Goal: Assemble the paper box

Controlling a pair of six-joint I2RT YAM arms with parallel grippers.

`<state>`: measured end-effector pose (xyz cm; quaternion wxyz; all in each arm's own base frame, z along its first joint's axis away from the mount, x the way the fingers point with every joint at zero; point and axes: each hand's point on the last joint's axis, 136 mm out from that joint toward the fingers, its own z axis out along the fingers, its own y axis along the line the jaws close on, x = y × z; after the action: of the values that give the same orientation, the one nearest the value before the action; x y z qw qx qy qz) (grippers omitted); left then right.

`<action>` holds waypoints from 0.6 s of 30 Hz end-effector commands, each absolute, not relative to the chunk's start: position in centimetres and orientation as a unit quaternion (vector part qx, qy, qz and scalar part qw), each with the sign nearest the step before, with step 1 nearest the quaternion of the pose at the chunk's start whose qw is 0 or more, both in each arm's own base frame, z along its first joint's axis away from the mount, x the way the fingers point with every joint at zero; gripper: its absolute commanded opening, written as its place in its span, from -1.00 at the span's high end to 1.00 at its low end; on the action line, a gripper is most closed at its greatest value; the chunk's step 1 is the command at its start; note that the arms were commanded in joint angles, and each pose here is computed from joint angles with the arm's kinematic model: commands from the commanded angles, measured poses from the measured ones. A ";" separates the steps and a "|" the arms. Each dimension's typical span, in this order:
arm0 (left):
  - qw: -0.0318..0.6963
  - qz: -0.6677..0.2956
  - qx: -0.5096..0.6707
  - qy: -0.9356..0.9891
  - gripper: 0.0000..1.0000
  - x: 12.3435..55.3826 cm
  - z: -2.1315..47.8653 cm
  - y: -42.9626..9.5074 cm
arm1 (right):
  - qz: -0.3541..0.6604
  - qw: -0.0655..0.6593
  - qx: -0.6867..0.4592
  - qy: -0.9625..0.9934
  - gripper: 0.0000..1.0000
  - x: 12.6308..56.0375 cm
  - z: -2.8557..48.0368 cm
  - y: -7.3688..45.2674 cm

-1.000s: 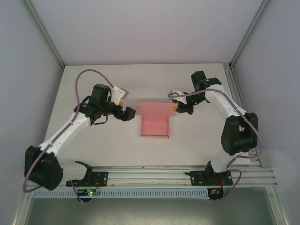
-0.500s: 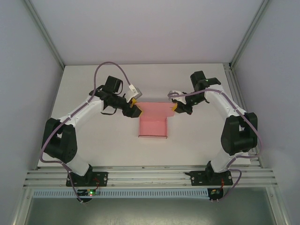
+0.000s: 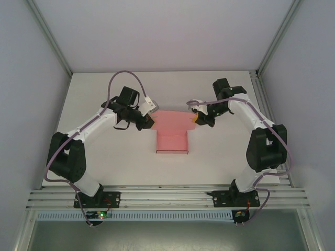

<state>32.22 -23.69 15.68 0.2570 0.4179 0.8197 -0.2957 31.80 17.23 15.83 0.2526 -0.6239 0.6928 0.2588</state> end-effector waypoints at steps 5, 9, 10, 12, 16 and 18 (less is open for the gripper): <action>0.310 -0.217 0.365 0.851 1.00 35.7 16.9 -26.1 | 0.182 0.304 -0.509 0.784 1.00 36.9 16.2 16.8; 0.374 -0.152 0.243 0.882 1.00 39.4 18.4 -27.2 | 0.091 0.380 -0.297 0.871 1.00 41.8 18.1 15.4; 0.395 -0.131 0.200 0.887 1.00 40.5 19.0 -27.1 | 0.076 0.394 -0.236 0.885 1.00 42.3 18.4 14.8; 0.430 -0.098 0.127 0.889 1.00 42.2 19.7 -27.2 | 0.030 0.418 -0.169 0.892 1.00 42.4 18.9 14.7; 0.463 -0.051 0.063 0.882 1.00 44.5 20.2 -28.5 | 0.043 0.459 -0.113 0.880 0.99 41.7 19.7 17.9; 0.461 -0.060 0.030 0.885 1.00 45.4 20.0 -29.3 | 0.059 0.468 -0.076 0.879 0.99 41.7 19.4 18.5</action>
<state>43.55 -26.25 16.63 0.3925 0.1247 0.9110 -0.0229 40.16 16.70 16.91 0.3941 -0.2031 0.8963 0.0122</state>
